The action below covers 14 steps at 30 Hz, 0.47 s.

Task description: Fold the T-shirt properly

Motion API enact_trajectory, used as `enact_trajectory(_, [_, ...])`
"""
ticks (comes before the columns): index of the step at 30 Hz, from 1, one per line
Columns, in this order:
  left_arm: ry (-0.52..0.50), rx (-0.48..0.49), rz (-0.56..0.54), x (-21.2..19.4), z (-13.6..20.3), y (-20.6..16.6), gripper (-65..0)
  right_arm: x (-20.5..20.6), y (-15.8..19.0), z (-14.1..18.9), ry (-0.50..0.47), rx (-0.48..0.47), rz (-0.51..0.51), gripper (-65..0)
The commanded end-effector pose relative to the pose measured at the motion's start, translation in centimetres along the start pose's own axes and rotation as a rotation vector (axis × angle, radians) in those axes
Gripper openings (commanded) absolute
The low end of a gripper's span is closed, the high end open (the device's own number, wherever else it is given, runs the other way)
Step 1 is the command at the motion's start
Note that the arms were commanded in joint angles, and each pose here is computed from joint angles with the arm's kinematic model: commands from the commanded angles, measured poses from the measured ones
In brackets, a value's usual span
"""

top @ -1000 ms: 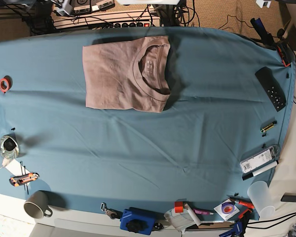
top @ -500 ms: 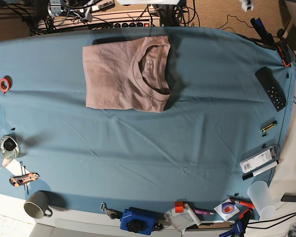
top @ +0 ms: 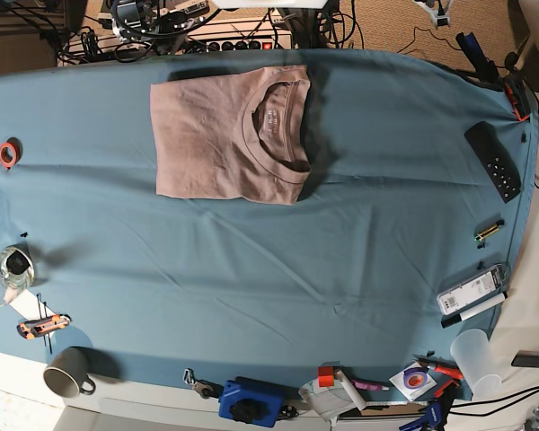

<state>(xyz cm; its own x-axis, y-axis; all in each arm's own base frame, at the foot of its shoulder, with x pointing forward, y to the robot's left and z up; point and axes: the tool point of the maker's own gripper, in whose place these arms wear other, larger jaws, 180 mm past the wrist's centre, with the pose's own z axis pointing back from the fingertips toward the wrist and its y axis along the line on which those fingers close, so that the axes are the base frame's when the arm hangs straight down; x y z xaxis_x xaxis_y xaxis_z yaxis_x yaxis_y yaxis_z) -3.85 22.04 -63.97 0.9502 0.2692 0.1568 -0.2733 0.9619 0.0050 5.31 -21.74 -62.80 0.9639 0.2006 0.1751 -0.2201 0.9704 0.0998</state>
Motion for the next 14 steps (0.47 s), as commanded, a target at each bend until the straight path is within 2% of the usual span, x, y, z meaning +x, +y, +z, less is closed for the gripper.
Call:
enact_trajectory(1, [-0.002, -0.014, 0.003, -0.3, 0.0, -0.6, -65.0, 0.7, -0.8, 0.1, -0.019, -0.011, 0.02, -65.0])
enact_trajectory(9, [-0.011, -0.05, 0.019, -0.4, -0.1, -3.2, -65.0, 0.3, 0.3, -0.3, 0.007, 0.025, 0.136, -65.0])
enact_trajectory(14, [-0.019, -0.087, 0.016, -0.1, 0.0, -3.9, -65.0, 0.1, 0.7, -0.4, 0.016, 0.034, 0.158, -65.0])
